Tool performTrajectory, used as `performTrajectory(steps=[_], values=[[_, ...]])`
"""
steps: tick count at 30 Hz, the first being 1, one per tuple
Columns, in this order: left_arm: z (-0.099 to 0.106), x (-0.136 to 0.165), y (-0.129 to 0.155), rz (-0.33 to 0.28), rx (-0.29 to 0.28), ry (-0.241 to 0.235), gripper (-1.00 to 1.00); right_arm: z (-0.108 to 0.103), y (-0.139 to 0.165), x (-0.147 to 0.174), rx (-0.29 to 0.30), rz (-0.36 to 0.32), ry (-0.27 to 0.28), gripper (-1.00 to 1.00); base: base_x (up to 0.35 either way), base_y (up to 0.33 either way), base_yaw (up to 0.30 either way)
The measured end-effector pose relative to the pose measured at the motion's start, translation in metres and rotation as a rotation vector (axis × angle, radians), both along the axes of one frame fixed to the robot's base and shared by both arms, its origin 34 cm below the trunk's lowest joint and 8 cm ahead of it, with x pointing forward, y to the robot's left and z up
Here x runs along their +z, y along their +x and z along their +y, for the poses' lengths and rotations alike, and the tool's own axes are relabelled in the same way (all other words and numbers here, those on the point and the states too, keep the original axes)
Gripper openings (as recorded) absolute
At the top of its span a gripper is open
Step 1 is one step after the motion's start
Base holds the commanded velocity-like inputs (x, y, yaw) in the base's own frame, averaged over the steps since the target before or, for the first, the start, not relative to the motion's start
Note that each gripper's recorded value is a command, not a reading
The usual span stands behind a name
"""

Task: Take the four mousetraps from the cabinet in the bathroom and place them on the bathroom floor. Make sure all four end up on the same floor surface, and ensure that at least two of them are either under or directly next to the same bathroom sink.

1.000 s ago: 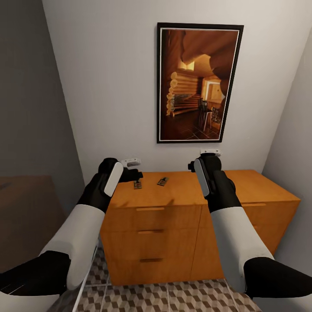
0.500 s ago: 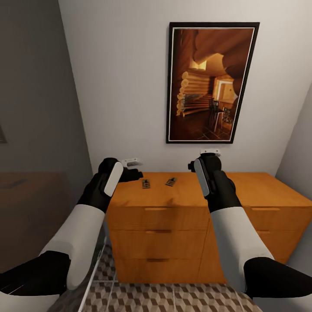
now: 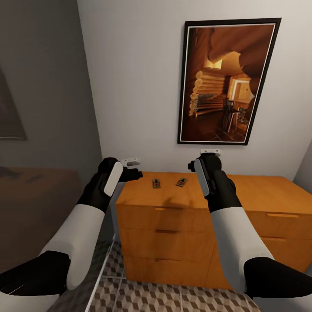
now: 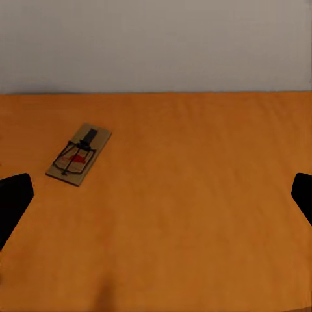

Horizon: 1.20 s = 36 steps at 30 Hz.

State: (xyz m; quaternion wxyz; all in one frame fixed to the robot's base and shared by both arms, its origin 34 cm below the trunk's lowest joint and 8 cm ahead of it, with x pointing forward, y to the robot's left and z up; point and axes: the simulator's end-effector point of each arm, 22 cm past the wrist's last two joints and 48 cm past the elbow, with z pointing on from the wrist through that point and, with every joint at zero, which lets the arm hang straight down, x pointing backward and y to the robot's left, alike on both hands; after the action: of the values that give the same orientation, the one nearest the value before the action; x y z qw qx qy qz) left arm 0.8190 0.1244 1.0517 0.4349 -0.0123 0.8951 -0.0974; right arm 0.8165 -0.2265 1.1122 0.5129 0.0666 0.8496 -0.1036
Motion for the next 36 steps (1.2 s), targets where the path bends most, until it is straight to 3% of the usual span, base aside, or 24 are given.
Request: performTrajectory(steps=[36], values=[[0.0,0.019,-0.006,-0.029,-0.001,0.0,1.0,-0.002,-0.011,0.037,-0.004,-0.075,0.005,1.0,0.0,0.0,-0.023]])
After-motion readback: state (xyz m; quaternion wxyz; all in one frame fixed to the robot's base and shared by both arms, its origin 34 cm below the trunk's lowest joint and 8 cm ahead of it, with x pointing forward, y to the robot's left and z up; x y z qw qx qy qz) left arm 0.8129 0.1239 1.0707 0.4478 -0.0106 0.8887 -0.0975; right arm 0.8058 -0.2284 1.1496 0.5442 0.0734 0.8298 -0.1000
